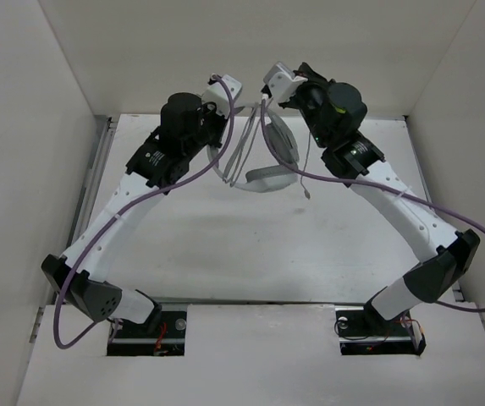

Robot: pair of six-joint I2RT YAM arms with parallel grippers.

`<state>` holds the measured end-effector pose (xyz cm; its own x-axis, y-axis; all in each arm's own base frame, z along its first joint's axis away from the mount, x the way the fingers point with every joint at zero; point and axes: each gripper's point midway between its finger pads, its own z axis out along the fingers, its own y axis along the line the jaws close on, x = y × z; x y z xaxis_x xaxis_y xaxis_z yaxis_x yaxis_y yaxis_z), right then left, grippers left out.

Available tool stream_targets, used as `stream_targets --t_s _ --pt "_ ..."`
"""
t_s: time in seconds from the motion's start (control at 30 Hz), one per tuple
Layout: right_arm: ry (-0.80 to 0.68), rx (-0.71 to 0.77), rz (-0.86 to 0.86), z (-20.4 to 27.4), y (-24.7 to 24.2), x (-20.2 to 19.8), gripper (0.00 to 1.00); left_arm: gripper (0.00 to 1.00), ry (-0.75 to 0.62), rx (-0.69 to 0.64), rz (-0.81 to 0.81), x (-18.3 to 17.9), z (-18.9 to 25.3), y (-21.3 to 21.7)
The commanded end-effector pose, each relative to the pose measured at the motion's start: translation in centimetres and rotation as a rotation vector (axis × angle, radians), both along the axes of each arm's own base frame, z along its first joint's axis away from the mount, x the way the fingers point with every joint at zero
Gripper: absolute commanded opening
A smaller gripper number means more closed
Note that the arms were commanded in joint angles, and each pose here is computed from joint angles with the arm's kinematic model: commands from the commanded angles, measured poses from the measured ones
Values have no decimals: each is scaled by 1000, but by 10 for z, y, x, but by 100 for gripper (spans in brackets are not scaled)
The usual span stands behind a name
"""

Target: Wrap the headphones

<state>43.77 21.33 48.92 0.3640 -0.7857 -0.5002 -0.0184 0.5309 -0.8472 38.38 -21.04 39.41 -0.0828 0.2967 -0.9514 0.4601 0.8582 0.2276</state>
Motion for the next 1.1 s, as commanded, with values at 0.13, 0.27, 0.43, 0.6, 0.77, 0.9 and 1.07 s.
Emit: stream_targets --t_s 0.13,0.27,0.43,0.6,0.77,0.9,1.07 --pt "-5 218 65 40 -22 -2 12 0 -66 -102 -212 -47 49 -28" --pt "100 281 103 16 -25 11 12 0 -93 -130 -238 -56 69 -31" --pt "200 342 113 -16 -32 34 11 0 -113 -173 -286 -70 94 -35" --pt "329 437 158 -46 -28 55 10 1 -114 -217 -365 -89 117 -44" --pt "426 513 223 -61 -13 58 10 1 -110 -270 -431 -103 141 -51" --pt "473 555 251 -67 -4 56 10 1 -62 -294 -485 -113 138 -60" --pt "632 667 355 -98 19 43 10 0 -87 -385 -433 -103 161 -54"
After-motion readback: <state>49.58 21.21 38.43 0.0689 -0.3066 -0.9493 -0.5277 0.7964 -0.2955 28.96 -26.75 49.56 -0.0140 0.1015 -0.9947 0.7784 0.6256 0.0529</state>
